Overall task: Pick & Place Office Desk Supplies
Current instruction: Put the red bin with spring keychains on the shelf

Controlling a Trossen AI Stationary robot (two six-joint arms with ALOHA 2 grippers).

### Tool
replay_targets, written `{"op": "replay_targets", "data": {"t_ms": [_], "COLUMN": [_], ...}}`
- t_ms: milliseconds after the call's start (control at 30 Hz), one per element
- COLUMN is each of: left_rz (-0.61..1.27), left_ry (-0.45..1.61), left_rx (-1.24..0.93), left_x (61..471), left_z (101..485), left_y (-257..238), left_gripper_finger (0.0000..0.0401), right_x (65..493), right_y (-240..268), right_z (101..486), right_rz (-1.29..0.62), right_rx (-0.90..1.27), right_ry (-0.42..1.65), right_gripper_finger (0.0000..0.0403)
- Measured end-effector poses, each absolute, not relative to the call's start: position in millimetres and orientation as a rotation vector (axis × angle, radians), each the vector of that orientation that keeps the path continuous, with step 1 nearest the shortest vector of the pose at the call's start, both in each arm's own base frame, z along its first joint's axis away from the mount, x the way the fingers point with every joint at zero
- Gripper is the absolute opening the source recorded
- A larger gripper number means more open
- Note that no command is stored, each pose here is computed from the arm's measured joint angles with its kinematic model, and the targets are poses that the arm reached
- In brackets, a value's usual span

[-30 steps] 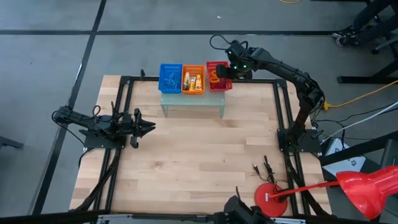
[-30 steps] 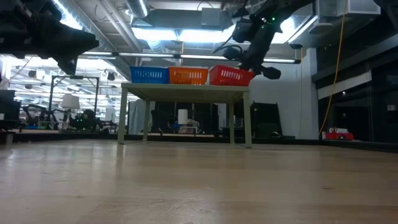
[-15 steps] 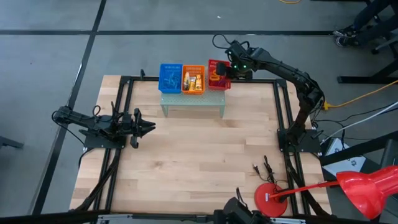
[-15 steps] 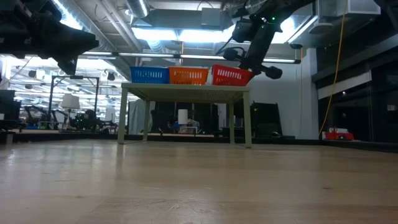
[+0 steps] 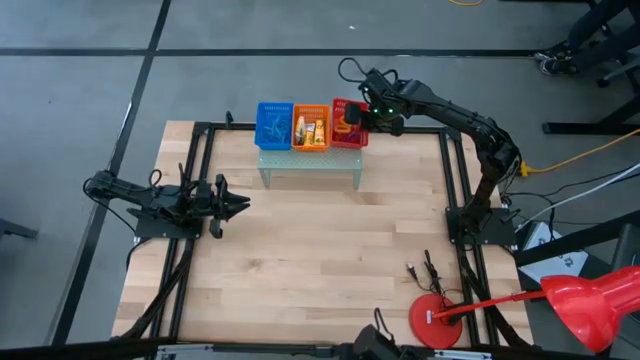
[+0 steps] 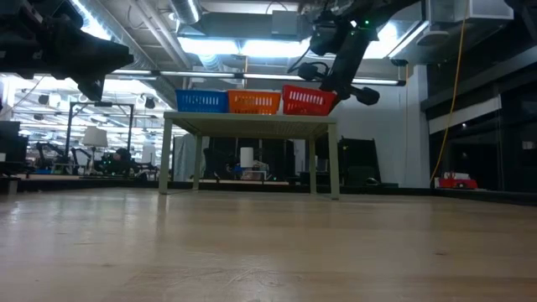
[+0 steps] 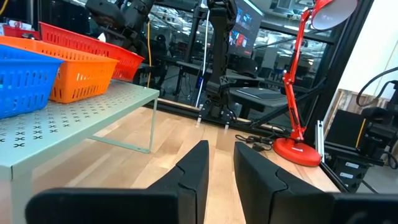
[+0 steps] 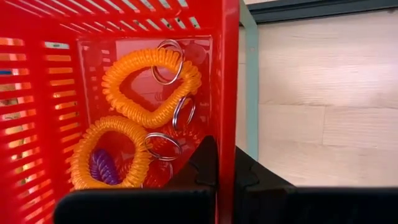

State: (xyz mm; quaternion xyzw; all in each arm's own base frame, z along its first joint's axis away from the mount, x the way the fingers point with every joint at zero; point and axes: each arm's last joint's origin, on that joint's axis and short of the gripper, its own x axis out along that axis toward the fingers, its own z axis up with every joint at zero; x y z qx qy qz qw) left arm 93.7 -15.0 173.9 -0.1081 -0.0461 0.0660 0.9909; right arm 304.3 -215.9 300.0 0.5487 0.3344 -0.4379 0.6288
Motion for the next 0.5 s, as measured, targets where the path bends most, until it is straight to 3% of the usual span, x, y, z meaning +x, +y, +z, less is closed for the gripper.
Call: {"op": "replay_targets", "data": {"t_ms": [500], "left_rz": [0.132], "left_ry": [-0.092], "left_rx": [-0.217], "left_x": [93.7], "left_z": [173.8], "left_y": [-15.0], "left_gripper_finger": [0.0072], "right_x": [305.6], "right_y": [-211.6], "right_z": [299.4], "right_rz": [-1.0], "right_rx": [1.26], "right_ry": [0.786], "right_gripper_finger": [0.0]}}
